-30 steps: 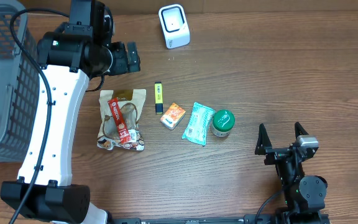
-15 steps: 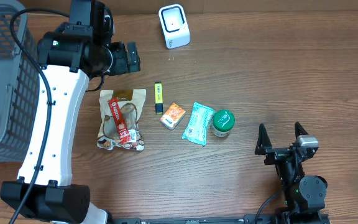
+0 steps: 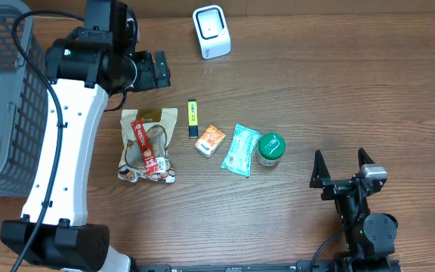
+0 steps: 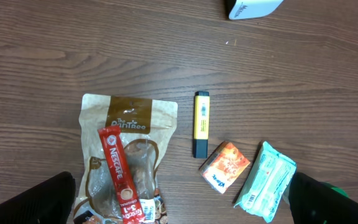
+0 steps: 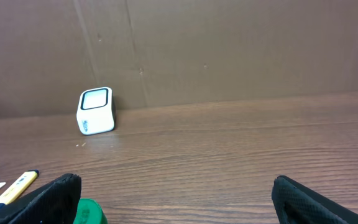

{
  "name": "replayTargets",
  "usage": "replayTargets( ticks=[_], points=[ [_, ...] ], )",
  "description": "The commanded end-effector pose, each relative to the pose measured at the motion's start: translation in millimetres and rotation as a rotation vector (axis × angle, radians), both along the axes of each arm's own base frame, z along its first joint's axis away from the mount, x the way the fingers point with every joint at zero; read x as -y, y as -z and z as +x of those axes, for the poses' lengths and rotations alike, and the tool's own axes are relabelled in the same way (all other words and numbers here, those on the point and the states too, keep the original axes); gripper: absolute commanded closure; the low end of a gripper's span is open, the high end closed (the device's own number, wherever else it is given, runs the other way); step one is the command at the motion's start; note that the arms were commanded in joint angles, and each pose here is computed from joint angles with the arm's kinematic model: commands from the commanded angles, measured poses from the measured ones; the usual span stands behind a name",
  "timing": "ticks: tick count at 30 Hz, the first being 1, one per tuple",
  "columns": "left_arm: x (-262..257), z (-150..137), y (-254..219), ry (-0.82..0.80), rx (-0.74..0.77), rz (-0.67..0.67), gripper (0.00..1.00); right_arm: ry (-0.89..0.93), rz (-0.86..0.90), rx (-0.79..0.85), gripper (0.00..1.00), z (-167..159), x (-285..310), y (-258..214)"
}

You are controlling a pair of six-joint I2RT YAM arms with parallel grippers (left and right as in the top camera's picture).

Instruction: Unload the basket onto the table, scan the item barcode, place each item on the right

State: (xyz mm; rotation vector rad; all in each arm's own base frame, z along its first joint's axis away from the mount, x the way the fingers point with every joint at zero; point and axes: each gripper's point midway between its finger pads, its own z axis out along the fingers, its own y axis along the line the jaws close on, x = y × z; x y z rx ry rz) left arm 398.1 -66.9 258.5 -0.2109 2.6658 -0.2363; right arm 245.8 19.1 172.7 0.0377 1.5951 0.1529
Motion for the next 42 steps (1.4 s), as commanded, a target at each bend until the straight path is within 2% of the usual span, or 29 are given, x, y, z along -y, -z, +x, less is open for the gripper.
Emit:
replayTargets(
  ticks=[1, 42],
  points=[
    [0.8, 1.1, -3.3, 0.0, 0.01, -0.005, 0.0, 0.002, -0.004, 0.001, 0.0, 0.1, 0.4, 2.5],
    [0.8, 1.1, -3.3, -0.001, 0.009, -0.005, 0.0, 0.003, -0.003, 0.021, 0.0, 0.1, 0.5, -2.3]
  ],
)
